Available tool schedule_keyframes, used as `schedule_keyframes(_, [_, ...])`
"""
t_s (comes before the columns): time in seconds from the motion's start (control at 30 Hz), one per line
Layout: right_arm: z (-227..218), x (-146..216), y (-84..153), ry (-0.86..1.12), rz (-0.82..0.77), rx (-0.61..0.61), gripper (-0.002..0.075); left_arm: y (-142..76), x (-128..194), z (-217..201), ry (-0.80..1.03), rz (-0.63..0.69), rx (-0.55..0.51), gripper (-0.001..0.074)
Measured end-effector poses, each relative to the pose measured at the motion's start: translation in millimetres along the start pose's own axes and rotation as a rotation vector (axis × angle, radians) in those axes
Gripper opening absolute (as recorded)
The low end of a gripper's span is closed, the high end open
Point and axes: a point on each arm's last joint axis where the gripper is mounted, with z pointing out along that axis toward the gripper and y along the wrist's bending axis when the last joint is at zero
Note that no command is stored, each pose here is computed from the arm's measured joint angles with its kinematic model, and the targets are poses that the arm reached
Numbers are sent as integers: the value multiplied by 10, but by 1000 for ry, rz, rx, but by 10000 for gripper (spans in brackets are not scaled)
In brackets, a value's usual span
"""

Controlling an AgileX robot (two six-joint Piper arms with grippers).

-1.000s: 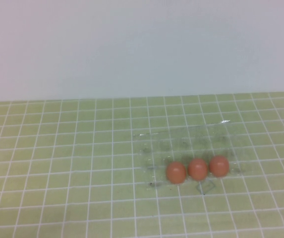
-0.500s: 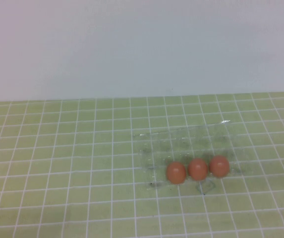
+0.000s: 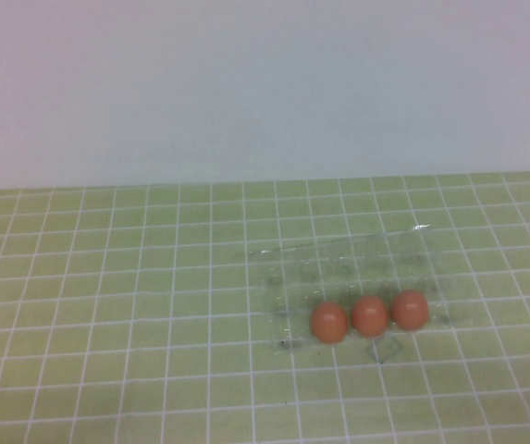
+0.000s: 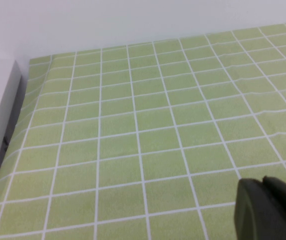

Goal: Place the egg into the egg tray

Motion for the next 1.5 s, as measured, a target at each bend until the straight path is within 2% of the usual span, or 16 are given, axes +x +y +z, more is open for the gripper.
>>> schedule_keyframes(0.53, [-29,205,54,218,-16,-85,-2,0,0,0,0,0,0,-2])
schedule_keyframes(0.77, [-34,209,76,224,-28,-127,-2,0,0,0,0,0,0,-2])
schedule_keyframes(1.5, [-34,210,76,225,-30,-128,-2,0,0,0,0,0,0,-1])
